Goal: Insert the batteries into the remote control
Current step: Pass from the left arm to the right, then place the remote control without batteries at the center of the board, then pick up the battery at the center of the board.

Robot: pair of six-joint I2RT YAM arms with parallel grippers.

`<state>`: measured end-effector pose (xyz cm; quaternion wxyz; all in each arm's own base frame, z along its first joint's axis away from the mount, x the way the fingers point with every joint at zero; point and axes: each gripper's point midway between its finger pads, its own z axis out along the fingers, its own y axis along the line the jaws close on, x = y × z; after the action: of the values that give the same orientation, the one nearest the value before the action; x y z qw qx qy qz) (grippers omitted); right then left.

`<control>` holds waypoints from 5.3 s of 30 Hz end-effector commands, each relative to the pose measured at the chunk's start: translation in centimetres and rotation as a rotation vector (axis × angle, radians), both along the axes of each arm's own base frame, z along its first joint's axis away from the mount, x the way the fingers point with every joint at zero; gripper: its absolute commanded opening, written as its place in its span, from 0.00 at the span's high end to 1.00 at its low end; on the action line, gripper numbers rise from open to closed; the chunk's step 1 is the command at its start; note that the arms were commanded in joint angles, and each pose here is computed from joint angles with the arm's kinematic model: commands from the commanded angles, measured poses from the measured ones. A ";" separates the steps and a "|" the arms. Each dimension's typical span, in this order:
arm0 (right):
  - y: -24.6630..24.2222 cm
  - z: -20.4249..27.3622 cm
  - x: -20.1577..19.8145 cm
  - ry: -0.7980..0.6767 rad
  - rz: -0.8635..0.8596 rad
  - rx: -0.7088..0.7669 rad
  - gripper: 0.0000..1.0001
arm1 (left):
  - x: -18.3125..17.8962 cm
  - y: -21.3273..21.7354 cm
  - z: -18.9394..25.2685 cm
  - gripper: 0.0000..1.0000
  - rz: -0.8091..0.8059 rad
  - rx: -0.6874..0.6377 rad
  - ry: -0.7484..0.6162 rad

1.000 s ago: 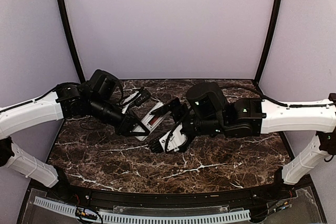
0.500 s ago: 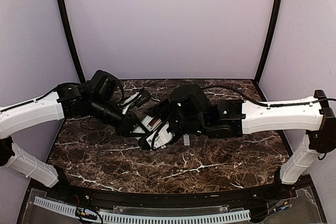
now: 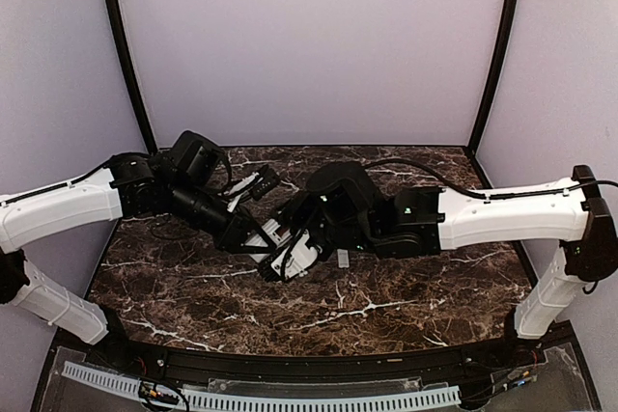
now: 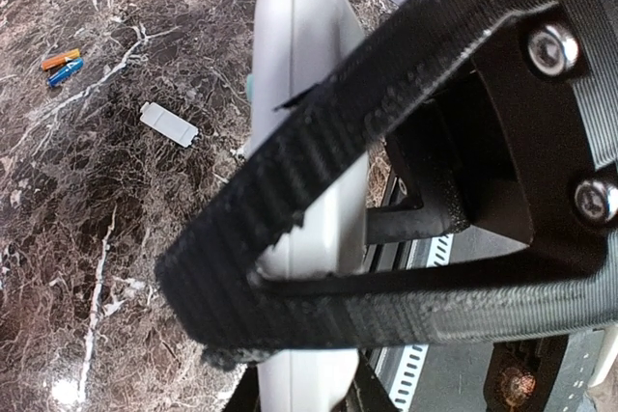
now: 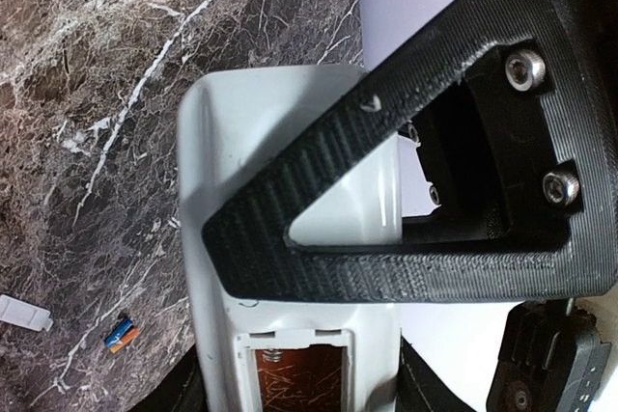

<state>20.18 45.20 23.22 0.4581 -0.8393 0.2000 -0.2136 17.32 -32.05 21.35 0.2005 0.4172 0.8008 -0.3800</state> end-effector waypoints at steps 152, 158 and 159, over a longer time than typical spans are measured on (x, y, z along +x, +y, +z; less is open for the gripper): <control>-12.7 -23.9 22.9 1.217 -1.444 0.352 0.86 | 7.9 11.8 0.3 0.15 0.509 0.175 -0.251; -13.7 -23.0 22.6 1.179 -1.448 0.348 0.95 | 7.6 12.2 0.3 0.15 0.517 0.178 -0.253; -14.1 -22.7 22.8 1.147 -1.456 0.350 0.97 | 7.6 12.2 0.4 0.15 0.517 0.178 -0.254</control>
<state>44.59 33.49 2.45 0.2068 -0.3956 0.8922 0.0686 25.45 -20.69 21.59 0.3534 0.2620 0.8763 -0.1963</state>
